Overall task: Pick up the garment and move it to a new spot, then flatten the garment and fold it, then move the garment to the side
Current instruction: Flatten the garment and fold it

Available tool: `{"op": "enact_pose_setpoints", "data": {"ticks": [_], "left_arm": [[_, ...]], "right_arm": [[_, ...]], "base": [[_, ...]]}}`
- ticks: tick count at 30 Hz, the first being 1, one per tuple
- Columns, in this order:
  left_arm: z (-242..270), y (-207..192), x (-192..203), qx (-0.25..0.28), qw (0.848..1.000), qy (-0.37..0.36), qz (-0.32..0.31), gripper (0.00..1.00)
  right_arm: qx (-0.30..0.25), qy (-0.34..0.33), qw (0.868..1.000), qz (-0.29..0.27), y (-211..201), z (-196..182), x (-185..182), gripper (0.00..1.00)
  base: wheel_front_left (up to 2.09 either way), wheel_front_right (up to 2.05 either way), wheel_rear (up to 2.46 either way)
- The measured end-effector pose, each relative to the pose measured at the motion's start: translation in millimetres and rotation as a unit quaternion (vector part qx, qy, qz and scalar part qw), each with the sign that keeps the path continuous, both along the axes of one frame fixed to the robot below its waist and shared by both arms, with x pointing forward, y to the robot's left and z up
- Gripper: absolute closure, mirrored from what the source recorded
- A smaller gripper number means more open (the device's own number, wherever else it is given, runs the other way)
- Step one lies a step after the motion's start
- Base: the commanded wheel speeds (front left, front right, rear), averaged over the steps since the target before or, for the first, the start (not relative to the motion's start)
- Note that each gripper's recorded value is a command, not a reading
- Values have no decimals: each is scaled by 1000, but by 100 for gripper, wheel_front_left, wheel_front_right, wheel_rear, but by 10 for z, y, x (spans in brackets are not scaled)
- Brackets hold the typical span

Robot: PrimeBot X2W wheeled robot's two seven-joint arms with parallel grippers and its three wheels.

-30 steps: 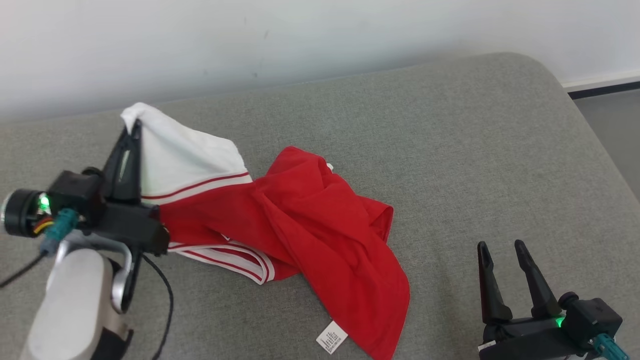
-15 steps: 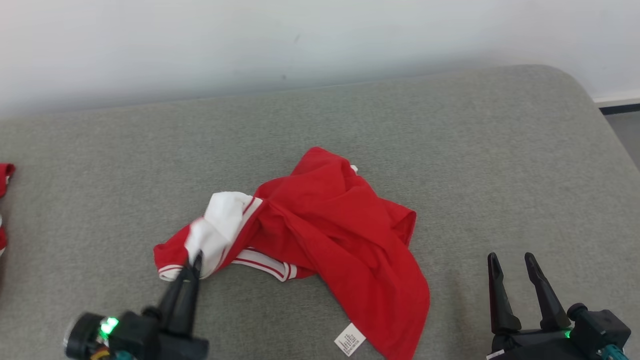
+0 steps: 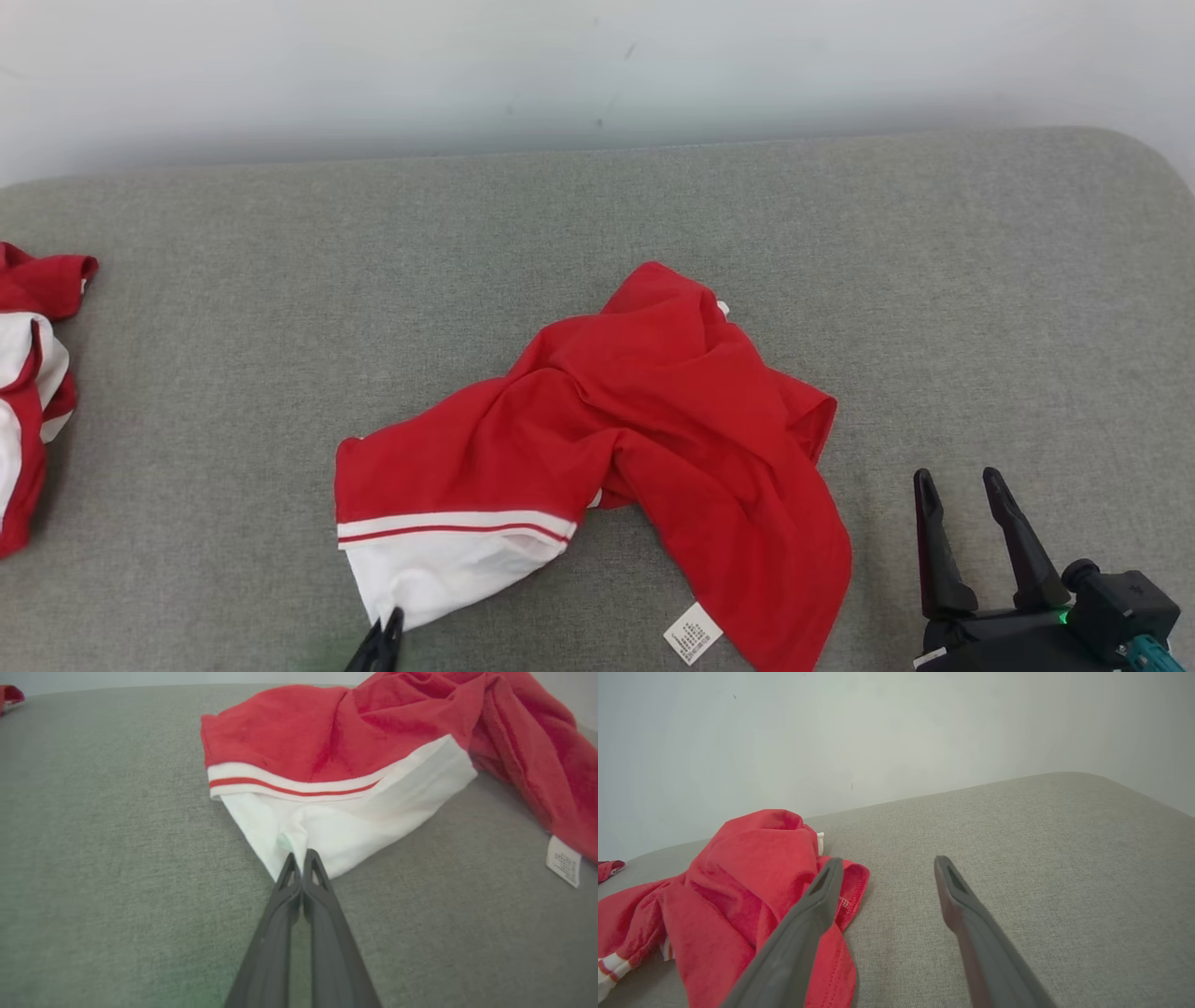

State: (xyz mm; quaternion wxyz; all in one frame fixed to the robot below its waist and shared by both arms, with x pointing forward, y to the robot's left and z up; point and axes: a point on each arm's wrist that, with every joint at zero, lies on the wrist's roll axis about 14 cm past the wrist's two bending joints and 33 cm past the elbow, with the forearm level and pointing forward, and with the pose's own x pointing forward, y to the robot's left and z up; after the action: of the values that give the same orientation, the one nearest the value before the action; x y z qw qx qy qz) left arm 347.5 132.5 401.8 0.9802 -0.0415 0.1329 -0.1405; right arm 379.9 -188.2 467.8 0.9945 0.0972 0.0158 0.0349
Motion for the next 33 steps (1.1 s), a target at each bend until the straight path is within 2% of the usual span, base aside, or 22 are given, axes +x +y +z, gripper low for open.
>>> {"op": "enact_pose_setpoints", "data": {"ticks": [3,4,5,6,12,20,25,29,32,33], "left_arm": [[-88,71,-26,2,1000,15,15,100],[-107,80,-35,3,1000,18,17,90],[-97,94,-27,2,1000,17,21,38],[-54,112,1,-4,1000,10,29,0],[440,324,223,-36,993,-71,83,0],[834,623,333,-34,980,-137,140,0],[603,569,242,-34,984,-100,140,0],[379,493,47,-43,988,-60,136,0],[350,445,-32,-50,989,-53,132,0],[319,439,-98,-55,988,-46,135,0]], "right_arm": [[0,0,1000,0,-2,-1,-2,0],[1,0,1000,0,5,-1,-6,0],[1,0,1000,0,10,-2,-10,0],[1,1,1000,0,12,-5,-14,0],[3,0,1000,0,20,-3,-5,0],[11,30,999,2,32,-185,-53,0],[11,38,999,1,16,-224,-109,0],[11,63,998,0,1,-354,-342,0],[12,76,997,14,79,-417,-467,0],[11,84,996,36,200,-460,-541,0]], "base": [[0,0,0],[0,0,0],[0,0,0],[0,0,0],[0,0,0],[0,0,0],[0,0,0],[0,0,0],[0,0,0],[0,0,0]]}}
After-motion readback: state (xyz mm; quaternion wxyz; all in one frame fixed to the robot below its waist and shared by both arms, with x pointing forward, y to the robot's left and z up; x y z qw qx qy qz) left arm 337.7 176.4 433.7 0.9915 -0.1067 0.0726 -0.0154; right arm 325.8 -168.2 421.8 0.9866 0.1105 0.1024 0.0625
